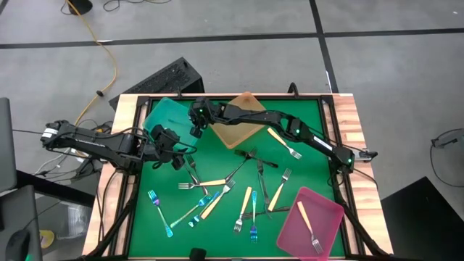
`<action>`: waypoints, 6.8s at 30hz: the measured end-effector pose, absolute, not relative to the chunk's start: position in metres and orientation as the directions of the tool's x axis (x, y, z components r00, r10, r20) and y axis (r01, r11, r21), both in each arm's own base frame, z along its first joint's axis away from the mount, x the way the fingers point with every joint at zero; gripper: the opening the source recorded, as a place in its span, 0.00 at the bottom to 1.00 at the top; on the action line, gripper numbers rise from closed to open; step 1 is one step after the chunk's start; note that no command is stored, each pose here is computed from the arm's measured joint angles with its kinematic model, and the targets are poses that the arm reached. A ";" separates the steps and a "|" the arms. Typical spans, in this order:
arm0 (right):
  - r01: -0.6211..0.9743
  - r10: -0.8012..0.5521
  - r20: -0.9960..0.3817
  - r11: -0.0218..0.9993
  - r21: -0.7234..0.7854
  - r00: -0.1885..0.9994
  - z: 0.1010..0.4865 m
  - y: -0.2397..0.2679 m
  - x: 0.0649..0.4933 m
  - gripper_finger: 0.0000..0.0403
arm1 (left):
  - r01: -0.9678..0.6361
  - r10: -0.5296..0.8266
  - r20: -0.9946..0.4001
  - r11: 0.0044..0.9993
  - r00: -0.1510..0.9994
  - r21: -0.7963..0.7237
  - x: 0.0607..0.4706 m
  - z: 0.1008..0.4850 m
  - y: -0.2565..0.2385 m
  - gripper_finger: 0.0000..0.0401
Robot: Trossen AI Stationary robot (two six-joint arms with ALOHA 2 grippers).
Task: Sort silverware by color (type)
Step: Put the black fork into the yellow bin
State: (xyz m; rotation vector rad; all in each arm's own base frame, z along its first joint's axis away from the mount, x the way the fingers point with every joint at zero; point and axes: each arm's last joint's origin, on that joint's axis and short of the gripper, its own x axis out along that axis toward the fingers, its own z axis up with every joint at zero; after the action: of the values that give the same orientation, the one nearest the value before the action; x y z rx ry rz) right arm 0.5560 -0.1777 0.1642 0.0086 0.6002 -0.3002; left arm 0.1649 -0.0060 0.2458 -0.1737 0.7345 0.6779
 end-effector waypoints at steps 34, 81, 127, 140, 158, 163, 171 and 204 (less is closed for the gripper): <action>0.048 -0.136 -0.863 0.990 -0.129 0.487 0.378 -0.093 0.403 0.16 | -0.472 0.407 -0.722 0.872 0.559 0.127 0.165 0.223 -0.009 0.67; -0.087 -0.059 -0.876 0.990 -0.114 0.480 0.419 -0.025 0.360 0.16 | 0.249 0.101 -0.833 0.929 0.544 0.275 0.172 0.117 -0.021 0.63; -0.101 -0.046 -0.907 0.990 -0.096 0.418 0.416 -0.018 0.354 0.16 | 0.124 0.092 -0.757 0.967 0.646 0.223 0.201 0.155 -0.028 0.01; -0.115 -0.035 -0.907 0.989 -0.091 0.420 0.416 -0.009 0.355 0.16 | 0.048 0.111 -0.782 0.983 0.613 0.177 0.198 0.152 -0.027 0.31; -0.110 -0.037 -0.902 0.990 -0.093 0.430 0.417 -0.011 0.356 0.16 | 0.032 0.076 -0.844 0.994 0.531 0.109 0.190 0.142 -0.017 0.34; -0.110 -0.037 -0.902 0.990 -0.093 0.431 0.417 -0.011 0.356 0.16 | 0.045 0.053 -0.870 0.995 0.489 0.086 0.189 0.131 -0.017 0.34; -0.109 -0.037 -0.898 0.989 -0.094 0.438 0.417 -0.011 0.356 0.16 | 0.059 0.065 -0.892 0.993 0.448 0.102 0.195 0.119 -0.017 0.32; -0.099 -0.012 -0.794 0.991 -0.091 0.608 0.485 0.000 0.270 0.16 | -0.114 0.232 -0.556 0.964 0.798 0.238 0.194 0.210 -0.012 0.00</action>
State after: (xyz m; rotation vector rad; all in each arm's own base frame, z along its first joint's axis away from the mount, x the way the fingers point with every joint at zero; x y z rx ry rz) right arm 0.2703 0.0005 0.4852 -0.1304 0.9166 0.0506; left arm 0.1939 -0.0125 0.2103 0.1971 0.6197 0.1870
